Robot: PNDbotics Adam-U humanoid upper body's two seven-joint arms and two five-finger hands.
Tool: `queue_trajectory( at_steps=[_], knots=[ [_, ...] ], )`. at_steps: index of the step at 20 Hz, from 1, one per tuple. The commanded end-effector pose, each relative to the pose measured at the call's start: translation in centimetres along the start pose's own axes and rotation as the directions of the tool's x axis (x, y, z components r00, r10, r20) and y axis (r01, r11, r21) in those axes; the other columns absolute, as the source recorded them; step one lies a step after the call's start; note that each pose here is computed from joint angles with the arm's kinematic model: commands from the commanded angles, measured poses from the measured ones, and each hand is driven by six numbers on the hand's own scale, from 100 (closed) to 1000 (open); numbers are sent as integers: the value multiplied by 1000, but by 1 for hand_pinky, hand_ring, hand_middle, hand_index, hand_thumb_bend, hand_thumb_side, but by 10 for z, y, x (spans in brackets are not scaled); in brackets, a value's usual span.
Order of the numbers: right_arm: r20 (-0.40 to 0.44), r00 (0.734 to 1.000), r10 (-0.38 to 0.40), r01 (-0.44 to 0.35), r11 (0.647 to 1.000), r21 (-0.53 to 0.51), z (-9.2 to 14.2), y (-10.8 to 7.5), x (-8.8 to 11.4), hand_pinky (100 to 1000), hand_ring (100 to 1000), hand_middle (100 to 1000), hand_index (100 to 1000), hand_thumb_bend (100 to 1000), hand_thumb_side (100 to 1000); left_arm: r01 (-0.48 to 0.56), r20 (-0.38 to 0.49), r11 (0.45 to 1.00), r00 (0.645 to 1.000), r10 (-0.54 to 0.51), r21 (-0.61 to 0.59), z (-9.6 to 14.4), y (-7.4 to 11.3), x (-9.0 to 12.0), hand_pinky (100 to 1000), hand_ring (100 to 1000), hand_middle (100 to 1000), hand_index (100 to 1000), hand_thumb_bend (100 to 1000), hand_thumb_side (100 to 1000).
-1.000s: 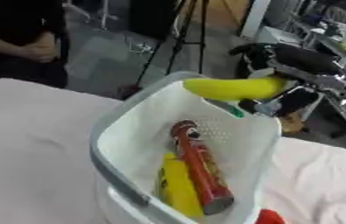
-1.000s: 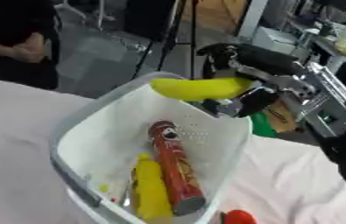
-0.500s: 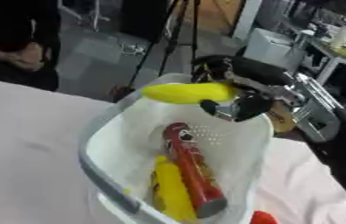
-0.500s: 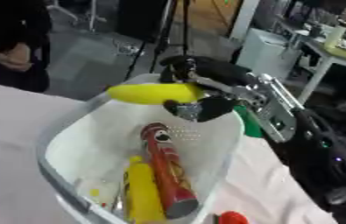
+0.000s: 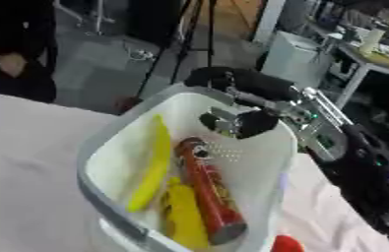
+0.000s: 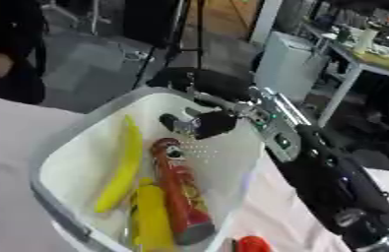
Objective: Pick up objects on the table and place them in the box.
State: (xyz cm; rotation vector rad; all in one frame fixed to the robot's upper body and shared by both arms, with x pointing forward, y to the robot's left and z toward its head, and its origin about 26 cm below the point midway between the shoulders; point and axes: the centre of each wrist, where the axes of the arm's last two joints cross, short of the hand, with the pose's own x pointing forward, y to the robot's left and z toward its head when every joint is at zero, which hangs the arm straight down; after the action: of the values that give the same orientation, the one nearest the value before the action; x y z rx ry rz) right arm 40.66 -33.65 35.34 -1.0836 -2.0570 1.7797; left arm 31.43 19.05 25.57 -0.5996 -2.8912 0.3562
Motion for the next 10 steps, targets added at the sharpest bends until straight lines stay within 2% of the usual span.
queue_trajectory(
  at_steps=[1,10],
  knots=[
    [-7,999,42,-42,999,-17,0,-13,-1,1000,1000,991,1000,204,937,-9,23,1000,1000,10,-3,-4,-3,2,555,445,550,626,100,895],
    [-8,999,37,-37,999,-35,0,-15,-1,1000,1000,982,1000,202,923,-7,26,1000,1000,7,-6,-4,-3,2,554,444,549,625,100,894]
  ],
)
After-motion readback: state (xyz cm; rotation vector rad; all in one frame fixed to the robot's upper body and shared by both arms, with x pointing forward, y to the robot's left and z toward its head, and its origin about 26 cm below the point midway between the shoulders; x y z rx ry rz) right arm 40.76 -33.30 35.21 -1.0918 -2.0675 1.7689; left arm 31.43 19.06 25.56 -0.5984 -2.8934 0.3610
